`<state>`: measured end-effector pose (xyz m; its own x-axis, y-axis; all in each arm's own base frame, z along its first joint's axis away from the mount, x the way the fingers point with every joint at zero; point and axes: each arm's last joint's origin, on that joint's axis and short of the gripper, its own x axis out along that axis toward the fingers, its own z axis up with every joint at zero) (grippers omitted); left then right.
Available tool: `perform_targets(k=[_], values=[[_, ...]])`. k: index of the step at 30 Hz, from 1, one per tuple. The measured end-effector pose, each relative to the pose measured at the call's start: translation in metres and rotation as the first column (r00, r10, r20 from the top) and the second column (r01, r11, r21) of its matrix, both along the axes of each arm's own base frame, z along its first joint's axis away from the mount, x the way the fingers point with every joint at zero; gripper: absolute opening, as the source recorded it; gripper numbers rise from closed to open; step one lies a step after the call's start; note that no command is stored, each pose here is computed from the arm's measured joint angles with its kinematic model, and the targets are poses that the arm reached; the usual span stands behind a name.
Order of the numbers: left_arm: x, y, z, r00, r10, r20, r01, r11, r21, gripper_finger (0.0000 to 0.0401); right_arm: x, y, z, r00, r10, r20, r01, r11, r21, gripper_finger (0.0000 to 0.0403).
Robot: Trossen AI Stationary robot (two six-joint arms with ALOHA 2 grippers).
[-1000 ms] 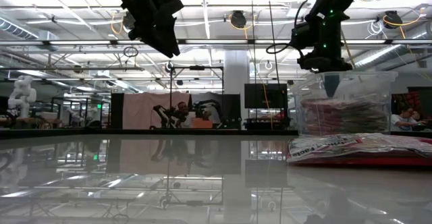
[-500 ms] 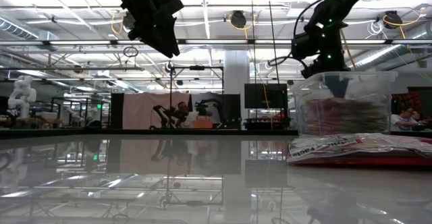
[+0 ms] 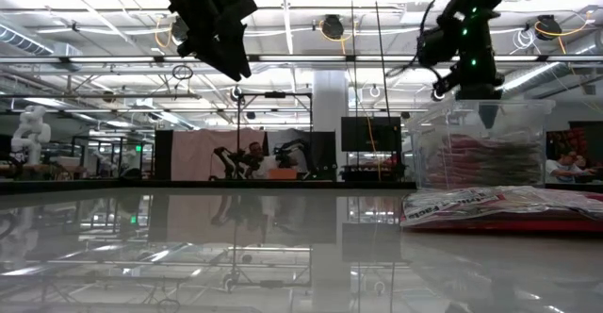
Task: Sort popcorn bags into baskets
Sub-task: Put the red popcorn bag into the transparent container
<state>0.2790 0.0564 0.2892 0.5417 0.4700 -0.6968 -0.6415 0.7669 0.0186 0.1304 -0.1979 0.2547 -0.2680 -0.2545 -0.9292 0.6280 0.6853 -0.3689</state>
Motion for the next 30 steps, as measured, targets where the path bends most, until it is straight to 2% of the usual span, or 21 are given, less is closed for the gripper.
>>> perform_targets(k=[3, 5, 8, 11, 15, 19, 21, 23, 24, 26, 27, 29, 30], values=[[0.0, 0.0, 0.0, 1.0, 0.004, 0.01, -0.003, 1.0, -0.021, 0.0143, -0.002, 0.014, 0.015, 0.991, -0.028, 0.133, 0.03, 0.999, -0.014, 0.0004], [0.0, -0.002, 0.0, 1.0, 0.006, 0.021, -0.005, 0.999, -0.044, 0.0143, -0.004, 0.027, 0.027, 0.965, -0.069, 0.254, 0.071, 0.998, 0.002, 0.0004], [0.001, -0.006, 0.0, 0.999, -0.009, 0.031, 0.011, 0.998, -0.068, 0.0143, -0.005, 0.054, 0.044, 0.887, -0.153, 0.436, 0.124, 0.988, 0.096, 0.0004], [0.003, -0.014, -0.001, 0.997, -0.059, 0.04, 0.063, 0.992, -0.106, 0.0143, -0.002, 0.085, 0.061, 0.795, -0.218, 0.566, 0.131, 0.973, 0.19, 0.0004], [0.009, -0.024, -0.004, 0.987, -0.147, 0.065, 0.157, 0.97, -0.188, 0.0143, 0.003, 0.126, 0.078, 0.707, -0.257, 0.659, 0.103, 0.959, 0.263, 0.0004], [0.018, -0.042, -0.007, 0.965, -0.241, 0.104, 0.259, 0.939, -0.226, 0.0143, 0.008, 0.156, 0.085, 0.659, -0.287, 0.695, 0.074, 0.945, 0.319, 0.0004], [0.024, -0.055, -0.01, 0.94, -0.317, 0.129, 0.341, 0.903, -0.263, 0.0143, 0.012, 0.167, 0.086, 0.658, -0.291, 0.695, 0.062, 0.94, 0.335, 0.0004], [0.036, -0.073, -0.007, 0.857, -0.451, 0.25, 0.508, 0.819, -0.267, 0.0143, 0.018, 0.175, 0.085, 0.663, -0.265, 0.7, 0.026, 0.943, 0.332, 0.0004], [0.038, -0.084, -0.006, 0.818, -0.508, 0.271, 0.571, 0.778, -0.264, 0.0143, 0.021, 0.178, 0.085, 0.666, -0.245, 0.704, 0.0, 0.944, 0.329, 0.0004], [0.046, -0.109, -0.01, 0.749, -0.581, 0.318, 0.656, 0.72, -0.228, 0.0143, 0.027, 0.182, 0.084, 0.673, -0.199, 0.713, -0.056, 0.947, 0.317, 0.0004], [0.049, -0.121, -0.009, 0.715, -0.611, 0.339, 0.688, 0.7, -0.192, 0.0144, 0.029, 0.184, 0.083, 0.677, -0.177, 0.714, -0.08, 0.947, 0.31, 0.0004], [0.046, -0.142, -0.018, 0.693, -0.662, 0.286, 0.716, 0.68, -0.16, 0.0148, 0.034, 0.186, 0.082, 0.682, -0.133, 0.719, -0.142, 0.941, 0.309, 0.0004], [0.05, -0.152, -0.021, 0.677, -0.672, 0.299, 0.726, 0.676, -0.125, 0.0152, 0.035, 0.187, 0.082, 0.682, -0.106, 0.723, -0.176, 0.936, 0.304, 0.0004]])
